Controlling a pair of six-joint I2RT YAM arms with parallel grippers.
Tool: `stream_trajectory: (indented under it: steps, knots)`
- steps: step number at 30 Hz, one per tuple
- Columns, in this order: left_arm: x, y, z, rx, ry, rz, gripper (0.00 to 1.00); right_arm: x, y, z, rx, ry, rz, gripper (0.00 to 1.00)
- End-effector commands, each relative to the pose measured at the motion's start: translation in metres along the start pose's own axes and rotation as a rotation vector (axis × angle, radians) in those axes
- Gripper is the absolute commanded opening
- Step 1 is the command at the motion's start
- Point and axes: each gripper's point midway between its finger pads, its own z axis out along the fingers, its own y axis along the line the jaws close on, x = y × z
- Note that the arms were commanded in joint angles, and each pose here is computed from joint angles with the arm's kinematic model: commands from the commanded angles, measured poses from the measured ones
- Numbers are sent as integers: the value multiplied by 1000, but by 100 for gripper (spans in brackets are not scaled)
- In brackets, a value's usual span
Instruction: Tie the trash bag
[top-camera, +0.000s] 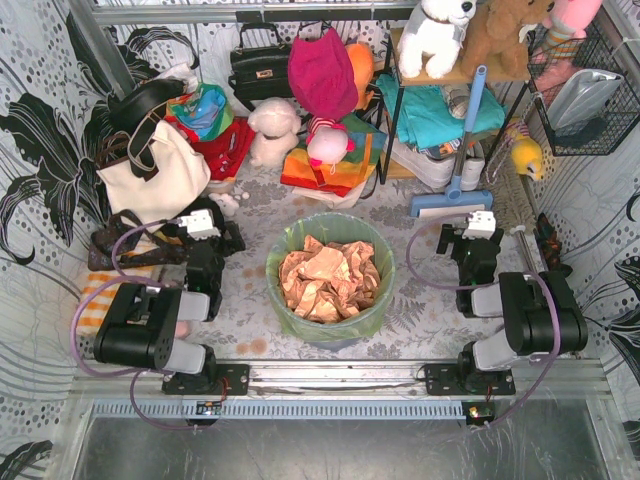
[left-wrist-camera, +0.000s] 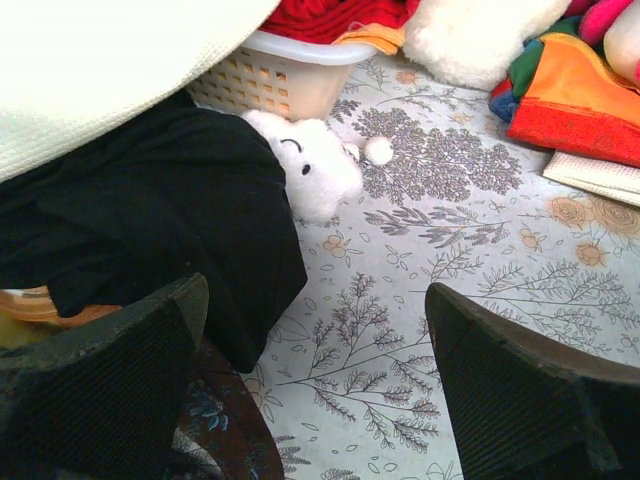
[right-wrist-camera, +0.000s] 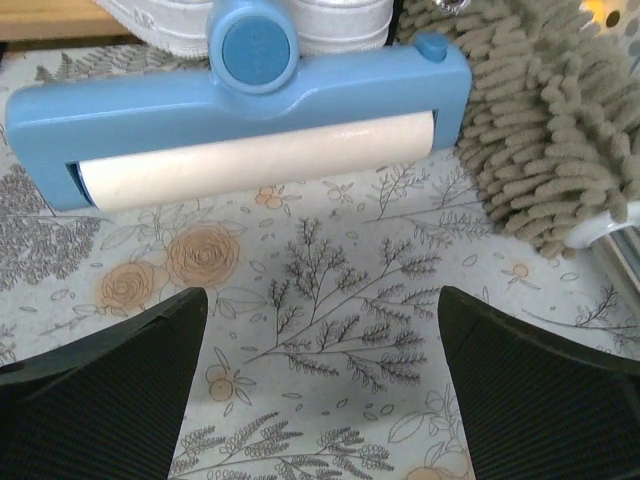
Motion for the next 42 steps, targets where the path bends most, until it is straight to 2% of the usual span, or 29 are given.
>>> stream_trajectory:
  steps: [1,5,9,12,16,19,21,24,27,31,42]
  knots:
    - [-36,2,4,-62,-56,-1,98,-27,-7,7,38,-4,9,97]
    - [-59,12,2,-166,-49,-58,98,-52,-10,6,48,10,3,97]
    - [-65,21,-7,-266,58,-127,98,-82,-10,-1,37,39,16,97]
    - [-77,8,-17,-231,122,-202,98,-101,-1,-12,-9,92,96,97]
    - [-84,-7,-38,-189,236,-286,98,-108,20,-34,-91,245,245,97]
    - [-76,-21,-55,-134,326,-341,98,-103,33,-54,-145,379,300,98]
    - [-63,-21,-69,-156,385,-403,98,-99,40,-66,-173,440,345,99]
    - [-32,-30,-91,-130,488,-485,98,-90,55,-89,-265,504,377,94]
    - [-6,-37,-110,-105,557,-542,98,-81,63,-110,-307,540,427,93]
    - [13,-52,-127,-45,590,-588,99,-74,72,-133,-350,576,495,93]
    - [36,-88,-146,117,689,-545,97,-49,86,-162,-426,600,586,91]
